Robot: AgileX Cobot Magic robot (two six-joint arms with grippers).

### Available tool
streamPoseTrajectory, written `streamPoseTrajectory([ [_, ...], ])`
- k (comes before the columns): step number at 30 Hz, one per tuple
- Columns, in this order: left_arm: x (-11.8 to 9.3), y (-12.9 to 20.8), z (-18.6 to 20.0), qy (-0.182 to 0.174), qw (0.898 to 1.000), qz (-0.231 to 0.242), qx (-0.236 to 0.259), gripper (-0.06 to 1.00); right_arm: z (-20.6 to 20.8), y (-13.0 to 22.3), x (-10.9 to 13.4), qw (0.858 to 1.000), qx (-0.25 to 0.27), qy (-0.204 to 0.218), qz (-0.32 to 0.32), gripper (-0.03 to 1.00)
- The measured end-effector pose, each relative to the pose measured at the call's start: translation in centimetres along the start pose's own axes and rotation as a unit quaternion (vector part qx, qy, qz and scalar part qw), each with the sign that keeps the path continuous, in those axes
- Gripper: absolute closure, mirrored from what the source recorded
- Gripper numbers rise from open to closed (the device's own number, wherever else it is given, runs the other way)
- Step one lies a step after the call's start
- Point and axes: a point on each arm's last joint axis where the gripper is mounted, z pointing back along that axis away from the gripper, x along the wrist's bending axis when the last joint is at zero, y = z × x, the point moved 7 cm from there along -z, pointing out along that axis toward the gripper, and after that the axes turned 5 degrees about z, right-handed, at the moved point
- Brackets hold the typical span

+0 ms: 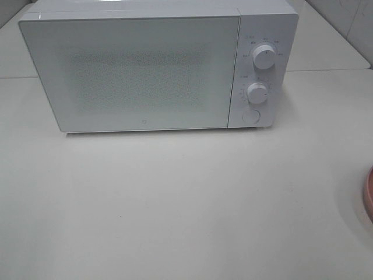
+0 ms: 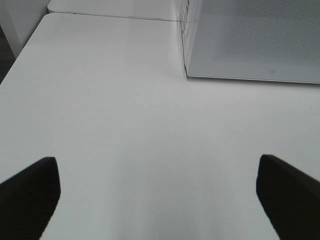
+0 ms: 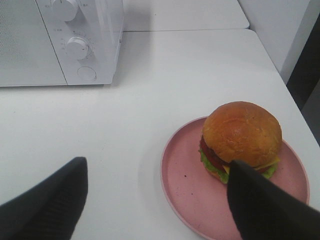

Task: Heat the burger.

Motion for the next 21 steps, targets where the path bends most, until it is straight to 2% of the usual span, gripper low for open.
streamPoseTrajectory([
  [21, 0.01, 0.00, 0.00, 0.000, 1.000, 0.000, 0.000, -0.04, 0.00, 0.00, 0.00, 1.000, 0.000, 0.000, 0.000, 0.23],
])
